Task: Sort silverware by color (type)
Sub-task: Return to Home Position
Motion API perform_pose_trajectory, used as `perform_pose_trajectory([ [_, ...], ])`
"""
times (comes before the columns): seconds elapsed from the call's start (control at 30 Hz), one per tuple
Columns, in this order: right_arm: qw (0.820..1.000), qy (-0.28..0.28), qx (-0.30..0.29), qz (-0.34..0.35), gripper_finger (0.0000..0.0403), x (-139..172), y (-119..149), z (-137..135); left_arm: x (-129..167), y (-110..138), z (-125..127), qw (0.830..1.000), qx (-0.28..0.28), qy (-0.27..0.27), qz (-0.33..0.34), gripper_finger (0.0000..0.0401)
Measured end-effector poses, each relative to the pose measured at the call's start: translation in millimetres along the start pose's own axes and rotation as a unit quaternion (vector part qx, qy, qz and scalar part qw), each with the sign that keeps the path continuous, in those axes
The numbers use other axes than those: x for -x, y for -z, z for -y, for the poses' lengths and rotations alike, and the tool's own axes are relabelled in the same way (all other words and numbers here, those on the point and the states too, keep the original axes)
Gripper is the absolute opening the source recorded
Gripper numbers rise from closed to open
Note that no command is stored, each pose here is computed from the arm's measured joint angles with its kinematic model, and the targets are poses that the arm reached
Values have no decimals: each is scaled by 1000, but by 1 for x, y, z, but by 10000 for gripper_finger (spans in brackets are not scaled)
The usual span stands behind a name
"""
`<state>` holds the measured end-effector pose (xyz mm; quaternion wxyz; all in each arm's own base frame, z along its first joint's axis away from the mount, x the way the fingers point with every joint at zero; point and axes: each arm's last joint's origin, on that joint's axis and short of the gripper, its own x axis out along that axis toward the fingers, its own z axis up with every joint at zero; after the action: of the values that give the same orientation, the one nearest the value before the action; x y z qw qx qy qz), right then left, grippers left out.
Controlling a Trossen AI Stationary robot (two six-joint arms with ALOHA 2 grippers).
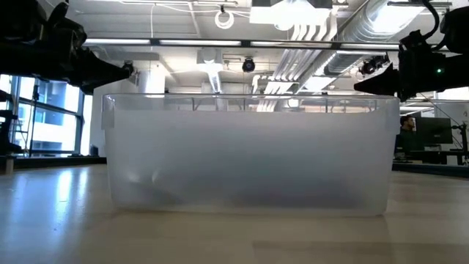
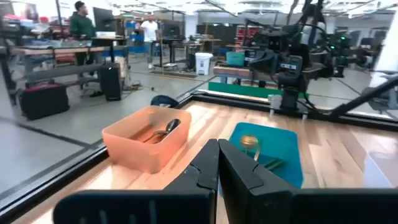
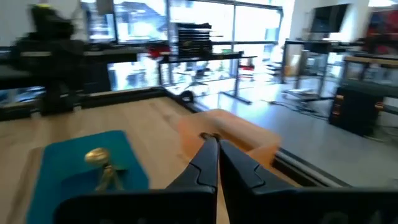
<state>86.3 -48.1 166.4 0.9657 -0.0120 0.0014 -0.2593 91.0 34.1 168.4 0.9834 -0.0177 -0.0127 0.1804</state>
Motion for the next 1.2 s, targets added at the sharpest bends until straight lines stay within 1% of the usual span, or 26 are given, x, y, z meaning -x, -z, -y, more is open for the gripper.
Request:
perform_pose_trajectory([
  [0.07, 1000, 20, -6, 1, 0, 0, 0, 1, 0, 0, -1, 1000, 4, -6, -1, 0],
  [0.13, 1000, 28, -8, 2, 0, 0, 0, 2, 0, 0, -1, 1000, -1, -8, -1, 1],
  [0.3, 1000, 25, 0, 1, 0, 0, 0, 2, 0, 0, -1, 1000, 4, -11, -1, 1],
  [0.5, 1000, 25, 1, 2, 0, 0, 0, 2, 0, 0, -1, 999, -39, -11, -1, 1],
  [1.2, 1000, 24, 1, 2, 0, 0, 0, 2, 0, 0, -1, 999, -35, -11, -1, 1],
])
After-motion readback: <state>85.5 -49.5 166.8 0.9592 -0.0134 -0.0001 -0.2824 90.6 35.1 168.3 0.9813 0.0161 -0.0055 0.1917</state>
